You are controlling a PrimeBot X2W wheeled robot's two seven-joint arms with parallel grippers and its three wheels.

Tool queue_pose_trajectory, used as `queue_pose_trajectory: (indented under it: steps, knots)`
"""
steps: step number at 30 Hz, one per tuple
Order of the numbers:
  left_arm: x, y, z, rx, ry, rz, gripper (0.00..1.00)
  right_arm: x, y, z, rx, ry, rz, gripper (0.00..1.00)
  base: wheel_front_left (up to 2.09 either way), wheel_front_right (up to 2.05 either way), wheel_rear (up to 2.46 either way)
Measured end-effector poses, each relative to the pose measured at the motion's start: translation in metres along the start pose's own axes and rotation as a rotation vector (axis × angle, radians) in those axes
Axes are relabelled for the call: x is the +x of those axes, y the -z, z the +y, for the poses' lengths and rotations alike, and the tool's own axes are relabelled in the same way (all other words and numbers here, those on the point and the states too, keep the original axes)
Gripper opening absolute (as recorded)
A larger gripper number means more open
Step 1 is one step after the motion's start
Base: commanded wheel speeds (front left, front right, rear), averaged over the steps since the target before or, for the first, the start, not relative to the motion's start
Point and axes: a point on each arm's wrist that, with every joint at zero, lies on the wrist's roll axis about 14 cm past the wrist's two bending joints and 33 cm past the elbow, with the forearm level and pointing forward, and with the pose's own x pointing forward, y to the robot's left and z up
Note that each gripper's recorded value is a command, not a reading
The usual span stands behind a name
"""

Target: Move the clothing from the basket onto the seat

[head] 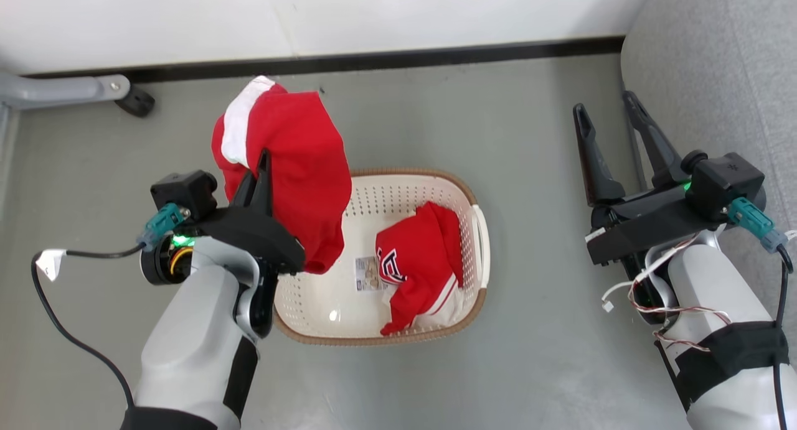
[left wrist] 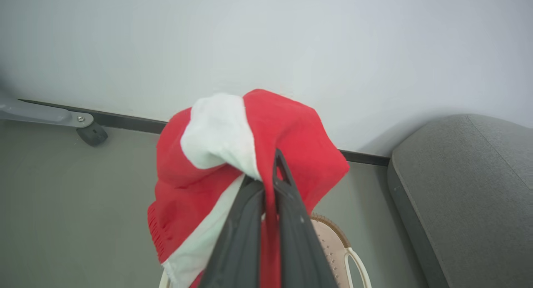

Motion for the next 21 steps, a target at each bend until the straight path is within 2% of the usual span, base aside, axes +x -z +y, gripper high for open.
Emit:
queue_pose_trajectory:
  steps: [21]
  knots:
    - [-0.050, -0.081, -0.024, 0.044, 0.073, -0.276, 0.00, -0.028, -0.024, 0.024, -0.001, -0.028, -0.021, 1.00, 0.00, 0.00, 0.00]
